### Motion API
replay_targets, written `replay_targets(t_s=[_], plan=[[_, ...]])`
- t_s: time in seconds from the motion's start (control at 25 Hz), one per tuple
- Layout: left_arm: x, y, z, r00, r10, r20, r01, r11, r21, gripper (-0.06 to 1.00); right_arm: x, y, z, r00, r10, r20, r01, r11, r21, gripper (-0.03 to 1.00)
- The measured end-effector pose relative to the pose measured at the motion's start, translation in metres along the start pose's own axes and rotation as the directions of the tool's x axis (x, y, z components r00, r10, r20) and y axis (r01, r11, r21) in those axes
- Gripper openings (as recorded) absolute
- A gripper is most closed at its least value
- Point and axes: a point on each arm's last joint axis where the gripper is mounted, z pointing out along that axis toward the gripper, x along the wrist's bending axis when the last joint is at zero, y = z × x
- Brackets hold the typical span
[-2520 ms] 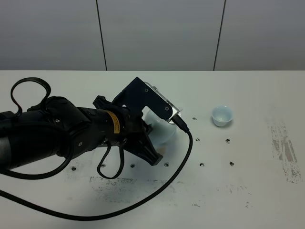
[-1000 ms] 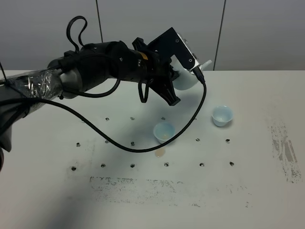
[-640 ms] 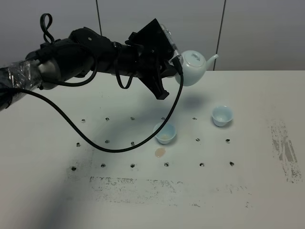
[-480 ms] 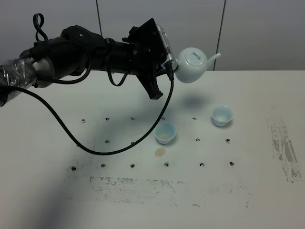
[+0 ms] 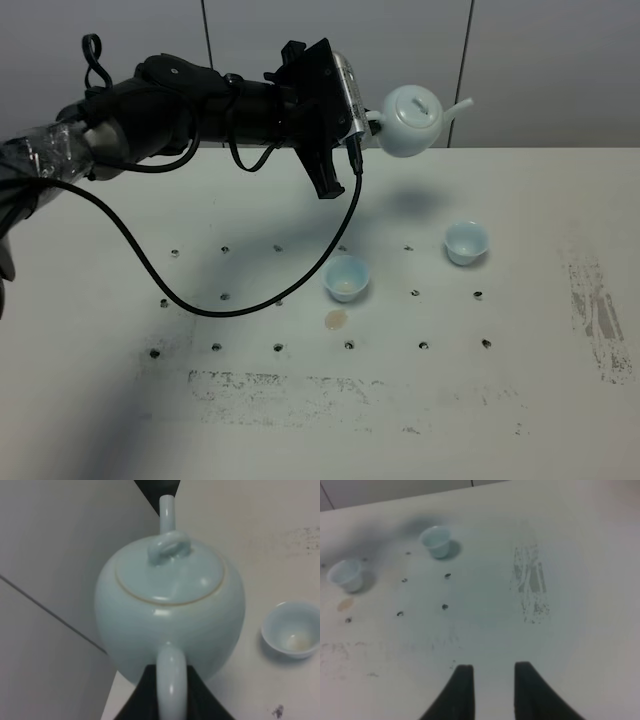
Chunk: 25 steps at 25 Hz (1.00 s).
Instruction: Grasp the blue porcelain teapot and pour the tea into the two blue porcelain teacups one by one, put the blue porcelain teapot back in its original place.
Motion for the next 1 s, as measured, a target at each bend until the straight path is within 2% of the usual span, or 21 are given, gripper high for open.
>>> replay_targets(t_s=[0.2, 0.52, 1.0], plan=[[0.004, -0.001, 0.012, 0.996, 0.086, 0.022, -0.086, 0.996, 0.001, 0.1, 0.0, 0.0, 0.0, 1.0, 0.0, 0.0, 0.0, 1.0, 0.0, 0.22], [-0.003, -0.009, 0.017, 0.965, 0.246, 0.096, -0.254, 0.964, 0.078, 0.1, 0.0, 0.0, 0.0, 1.0, 0.0, 0.0, 0.0, 1.0, 0.0, 0.22], [-0.005, -0.012, 0.017, 0.937, 0.327, 0.124, -0.34, 0.935, 0.101, 0.1, 0.0, 0.0, 0.0, 1.0, 0.0, 0.0, 0.0, 1.0, 0.0, 0.22]])
